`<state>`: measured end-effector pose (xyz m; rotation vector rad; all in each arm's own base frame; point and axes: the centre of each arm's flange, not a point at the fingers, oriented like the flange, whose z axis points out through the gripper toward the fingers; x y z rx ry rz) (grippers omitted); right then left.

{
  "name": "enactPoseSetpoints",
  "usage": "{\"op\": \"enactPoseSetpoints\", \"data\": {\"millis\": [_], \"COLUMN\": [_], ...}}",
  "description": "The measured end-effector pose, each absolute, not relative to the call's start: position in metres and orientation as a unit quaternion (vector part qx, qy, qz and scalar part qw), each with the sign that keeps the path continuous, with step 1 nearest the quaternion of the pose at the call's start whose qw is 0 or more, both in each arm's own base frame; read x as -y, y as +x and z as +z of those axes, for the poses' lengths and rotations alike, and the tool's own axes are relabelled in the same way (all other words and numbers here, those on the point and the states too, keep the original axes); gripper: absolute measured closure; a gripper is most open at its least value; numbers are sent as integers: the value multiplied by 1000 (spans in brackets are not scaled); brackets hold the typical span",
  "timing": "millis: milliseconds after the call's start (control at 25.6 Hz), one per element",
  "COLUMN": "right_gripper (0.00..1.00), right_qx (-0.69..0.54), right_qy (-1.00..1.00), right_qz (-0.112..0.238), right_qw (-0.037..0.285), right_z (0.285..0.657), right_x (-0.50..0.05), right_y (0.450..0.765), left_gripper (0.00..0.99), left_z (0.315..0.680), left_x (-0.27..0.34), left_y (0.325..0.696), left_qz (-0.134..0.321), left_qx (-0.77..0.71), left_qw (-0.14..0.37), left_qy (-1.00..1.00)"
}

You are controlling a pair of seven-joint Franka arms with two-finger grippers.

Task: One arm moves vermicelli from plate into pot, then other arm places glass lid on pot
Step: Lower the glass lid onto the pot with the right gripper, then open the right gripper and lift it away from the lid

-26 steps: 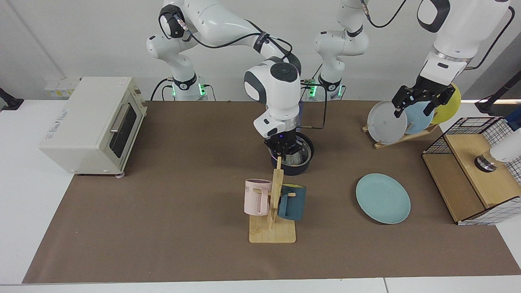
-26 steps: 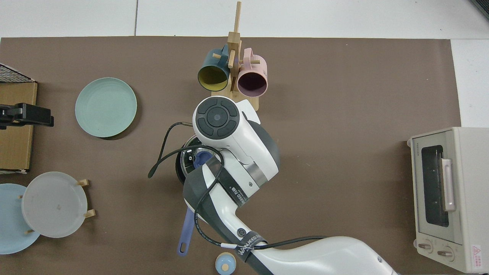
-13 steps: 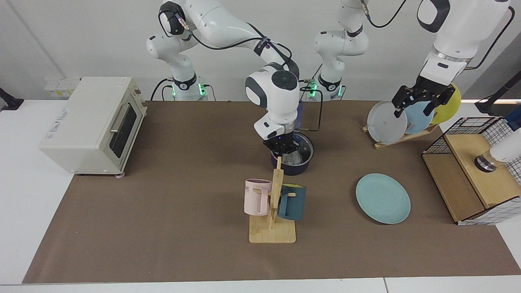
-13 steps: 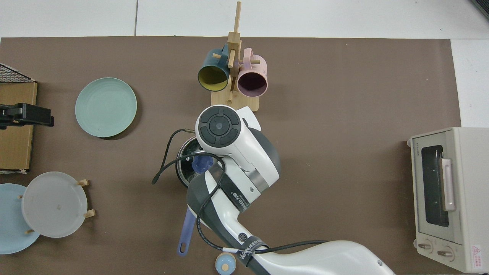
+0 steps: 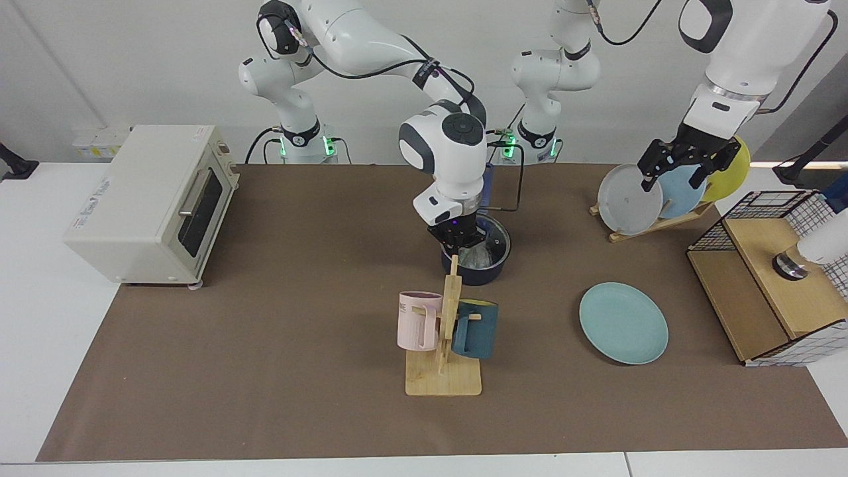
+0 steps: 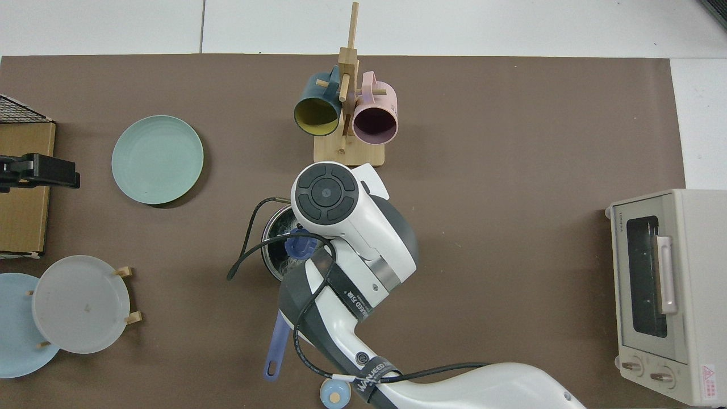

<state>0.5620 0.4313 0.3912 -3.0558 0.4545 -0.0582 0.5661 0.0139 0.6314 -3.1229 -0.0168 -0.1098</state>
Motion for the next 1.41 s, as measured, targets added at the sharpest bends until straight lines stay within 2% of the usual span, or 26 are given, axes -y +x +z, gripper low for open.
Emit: {"op": "enactPoseSetpoints", "data": {"millis": [1407], "right_gripper": [978], "right_qx": [-146], "right_qy": [-989], "right_qz": [-17], "right_qw": [24], "right_z": [389], "right_x": [-428], "right_y": [556], "left_gripper": [0], "left_z": [631], "left_x": [-14], "left_y": [566], "left_qz": [-35], "left_qx": [5], "left_qw": [8], "left_qy": [-999]}}
